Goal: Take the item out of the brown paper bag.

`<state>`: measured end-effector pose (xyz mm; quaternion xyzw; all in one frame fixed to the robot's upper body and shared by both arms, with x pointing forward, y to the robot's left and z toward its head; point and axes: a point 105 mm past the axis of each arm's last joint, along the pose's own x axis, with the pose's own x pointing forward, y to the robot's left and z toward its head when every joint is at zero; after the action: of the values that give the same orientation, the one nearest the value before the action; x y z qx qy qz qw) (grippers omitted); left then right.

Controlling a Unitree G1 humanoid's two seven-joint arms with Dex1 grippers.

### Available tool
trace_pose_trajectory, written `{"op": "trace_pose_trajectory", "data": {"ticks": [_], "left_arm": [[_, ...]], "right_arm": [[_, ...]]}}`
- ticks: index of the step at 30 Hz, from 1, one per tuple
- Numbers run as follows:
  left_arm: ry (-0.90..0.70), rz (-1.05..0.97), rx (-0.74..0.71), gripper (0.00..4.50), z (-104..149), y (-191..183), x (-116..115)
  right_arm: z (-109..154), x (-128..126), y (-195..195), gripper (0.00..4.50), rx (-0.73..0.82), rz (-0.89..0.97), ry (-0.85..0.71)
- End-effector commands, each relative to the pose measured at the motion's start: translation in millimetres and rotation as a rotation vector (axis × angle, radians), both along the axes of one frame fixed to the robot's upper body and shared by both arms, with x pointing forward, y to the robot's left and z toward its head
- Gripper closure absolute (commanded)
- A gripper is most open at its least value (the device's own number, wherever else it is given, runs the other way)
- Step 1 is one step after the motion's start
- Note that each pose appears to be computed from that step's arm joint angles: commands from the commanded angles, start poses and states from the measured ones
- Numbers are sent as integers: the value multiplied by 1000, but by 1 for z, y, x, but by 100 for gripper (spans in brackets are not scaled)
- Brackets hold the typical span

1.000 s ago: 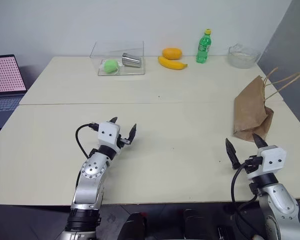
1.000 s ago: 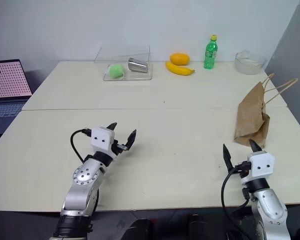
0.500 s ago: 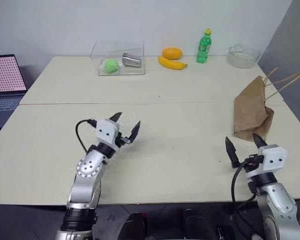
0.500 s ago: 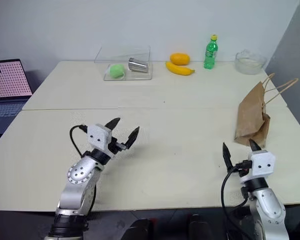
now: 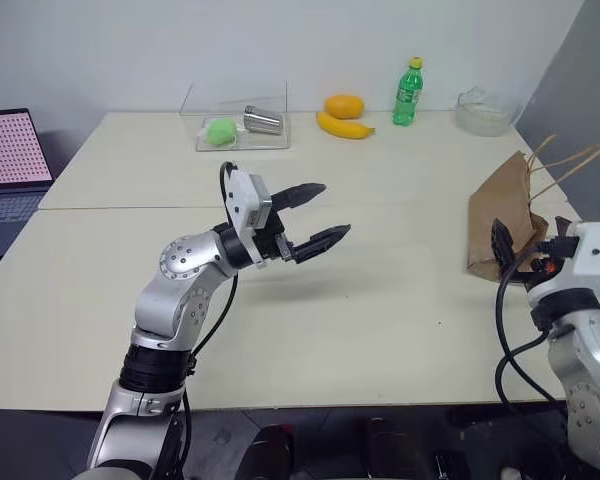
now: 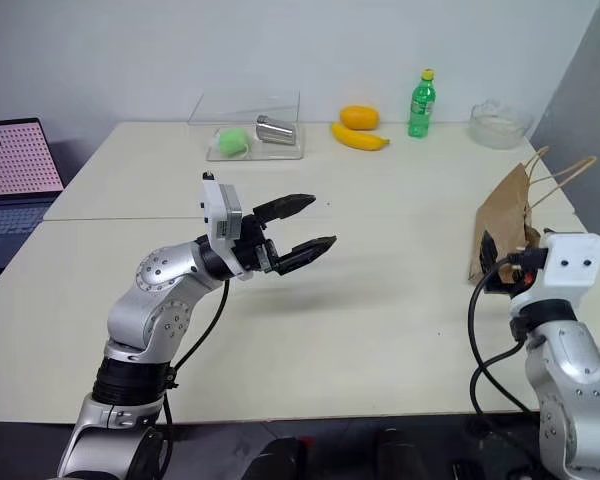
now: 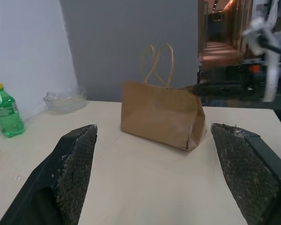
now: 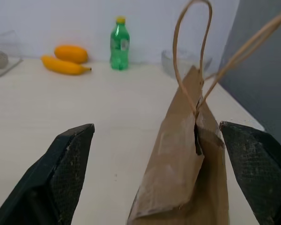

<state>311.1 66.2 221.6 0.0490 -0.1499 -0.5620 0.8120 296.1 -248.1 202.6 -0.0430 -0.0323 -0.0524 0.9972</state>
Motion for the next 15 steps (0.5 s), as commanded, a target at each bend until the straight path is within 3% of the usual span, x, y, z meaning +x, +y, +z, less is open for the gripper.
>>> {"op": "trace_pose_trajectory", "data": {"ticks": [1, 7, 15], "left_arm": [[-43, -63, -1, 41, 11, -8, -7], [-49, -55, -21, 41, 12, -11, -5], [-55, -44, -21, 41, 11, -10, -4]], "right_arm": [[7, 9, -13, 0, 30, -17, 62], [11, 43, -26, 0, 60, -6, 142], [48, 69, -31, 0, 51, -14, 38]]}}
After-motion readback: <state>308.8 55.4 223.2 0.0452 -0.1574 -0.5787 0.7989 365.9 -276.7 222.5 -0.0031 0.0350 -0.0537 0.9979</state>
